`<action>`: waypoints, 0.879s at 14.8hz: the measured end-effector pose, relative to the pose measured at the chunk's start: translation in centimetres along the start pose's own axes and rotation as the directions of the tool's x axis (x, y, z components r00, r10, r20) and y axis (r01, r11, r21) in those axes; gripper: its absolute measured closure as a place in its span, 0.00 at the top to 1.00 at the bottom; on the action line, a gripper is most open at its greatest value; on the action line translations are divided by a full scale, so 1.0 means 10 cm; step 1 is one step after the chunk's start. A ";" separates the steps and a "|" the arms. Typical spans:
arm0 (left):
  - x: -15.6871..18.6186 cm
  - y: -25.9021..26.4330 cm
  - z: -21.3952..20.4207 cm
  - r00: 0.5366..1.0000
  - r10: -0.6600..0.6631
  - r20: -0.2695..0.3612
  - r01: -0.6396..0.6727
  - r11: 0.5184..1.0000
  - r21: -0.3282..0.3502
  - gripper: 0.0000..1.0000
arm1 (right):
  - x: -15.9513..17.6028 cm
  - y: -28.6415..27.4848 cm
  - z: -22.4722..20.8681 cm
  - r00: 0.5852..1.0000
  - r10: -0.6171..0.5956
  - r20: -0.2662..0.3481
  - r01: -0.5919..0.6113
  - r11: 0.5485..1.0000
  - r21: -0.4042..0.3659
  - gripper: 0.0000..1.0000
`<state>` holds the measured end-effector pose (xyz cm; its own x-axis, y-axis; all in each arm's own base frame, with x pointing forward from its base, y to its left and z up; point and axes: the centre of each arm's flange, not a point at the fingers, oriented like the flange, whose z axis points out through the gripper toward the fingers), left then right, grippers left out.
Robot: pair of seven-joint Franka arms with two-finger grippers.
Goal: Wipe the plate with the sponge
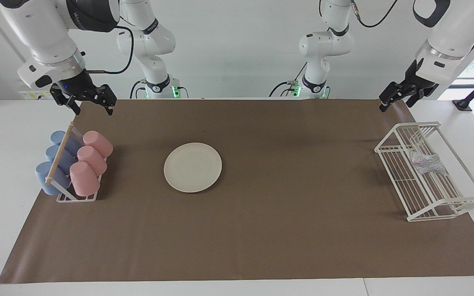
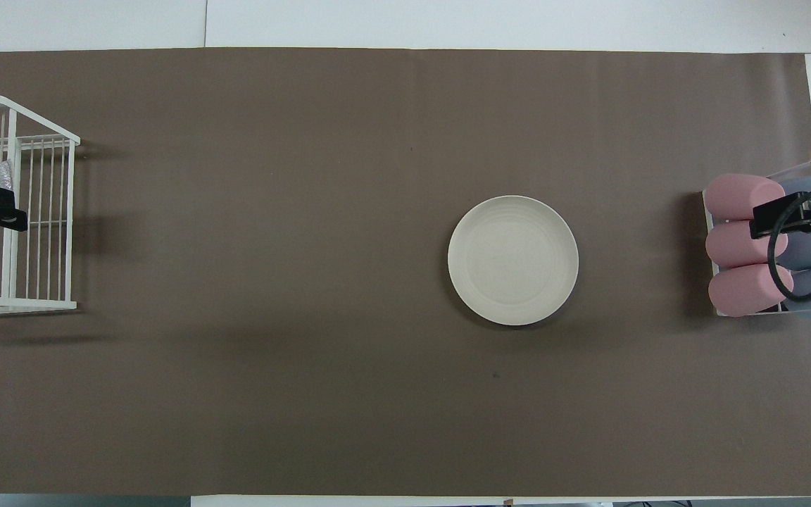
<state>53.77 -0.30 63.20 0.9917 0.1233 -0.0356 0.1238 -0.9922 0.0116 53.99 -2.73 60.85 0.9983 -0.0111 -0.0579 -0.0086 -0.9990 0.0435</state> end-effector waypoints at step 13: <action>0.07 -0.06 0.08 0.999 -0.017 -0.045 0.022 0.995 0.097 1.00 | 0.00 0.00 0.00 1.000 0.001 0.002 -0.001 1.000 0.000 1.00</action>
<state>54.39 0.40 62.32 0.9900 0.1411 0.0095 0.1414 -0.9862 -0.0860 53.97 -2.75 60.84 0.9982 -0.0117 -0.0597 -0.0092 -0.9990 0.0435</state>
